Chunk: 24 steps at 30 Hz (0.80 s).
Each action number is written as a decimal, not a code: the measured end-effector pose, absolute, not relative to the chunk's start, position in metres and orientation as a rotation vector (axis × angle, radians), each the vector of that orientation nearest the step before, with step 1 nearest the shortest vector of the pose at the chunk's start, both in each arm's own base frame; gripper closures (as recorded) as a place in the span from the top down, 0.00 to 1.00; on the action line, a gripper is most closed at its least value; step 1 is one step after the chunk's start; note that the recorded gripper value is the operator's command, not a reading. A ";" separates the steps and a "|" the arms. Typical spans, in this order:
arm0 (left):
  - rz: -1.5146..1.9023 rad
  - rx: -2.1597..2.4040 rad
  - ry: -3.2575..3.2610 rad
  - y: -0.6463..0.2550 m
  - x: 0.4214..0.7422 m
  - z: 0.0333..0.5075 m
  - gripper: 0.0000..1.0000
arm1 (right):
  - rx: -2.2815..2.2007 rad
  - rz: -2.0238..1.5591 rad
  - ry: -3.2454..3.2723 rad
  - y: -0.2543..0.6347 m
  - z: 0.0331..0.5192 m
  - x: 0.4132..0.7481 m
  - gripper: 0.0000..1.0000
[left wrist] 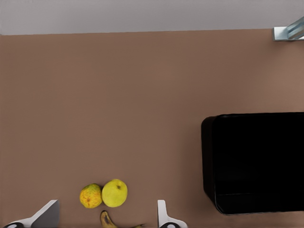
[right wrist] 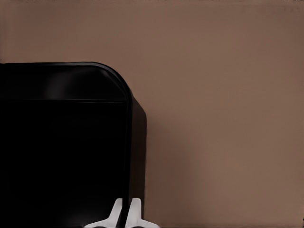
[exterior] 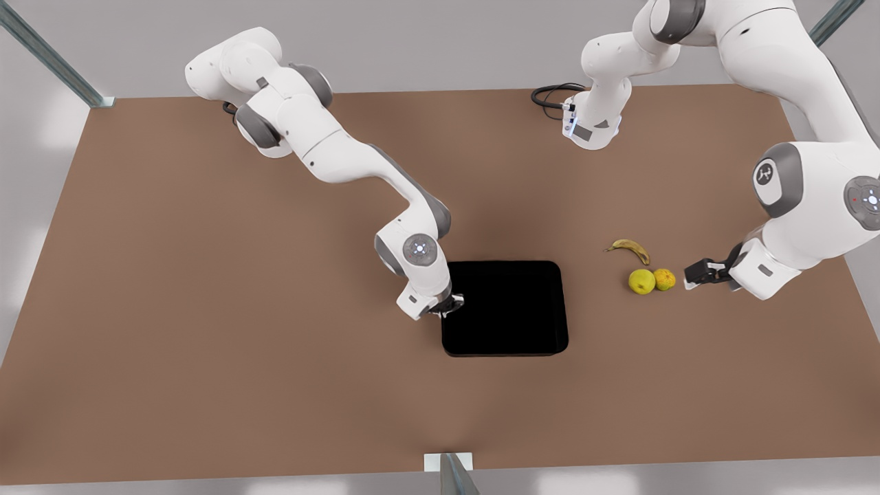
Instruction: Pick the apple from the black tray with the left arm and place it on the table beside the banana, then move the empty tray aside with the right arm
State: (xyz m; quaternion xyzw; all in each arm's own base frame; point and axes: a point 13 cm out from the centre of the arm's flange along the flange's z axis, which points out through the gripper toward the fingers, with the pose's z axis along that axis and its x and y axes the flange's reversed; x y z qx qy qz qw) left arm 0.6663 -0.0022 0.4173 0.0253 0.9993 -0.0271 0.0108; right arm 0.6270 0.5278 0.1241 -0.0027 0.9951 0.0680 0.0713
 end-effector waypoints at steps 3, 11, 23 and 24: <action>-0.085 0.082 3.118 -0.001 0.666 0.417 1.00 | -0.036 0.209 2.986 0.528 0.148 0.626 0.14; -0.082 0.098 3.116 -0.002 0.667 0.417 1.00 | -0.073 0.120 3.036 0.461 0.212 0.618 0.14; -0.079 0.083 3.115 0.008 0.667 0.418 1.00 | 0.012 0.054 3.110 0.230 0.304 0.643 0.14; -0.080 0.083 3.118 0.009 0.666 0.418 1.00 | 0.013 0.053 3.114 0.208 0.308 0.647 0.14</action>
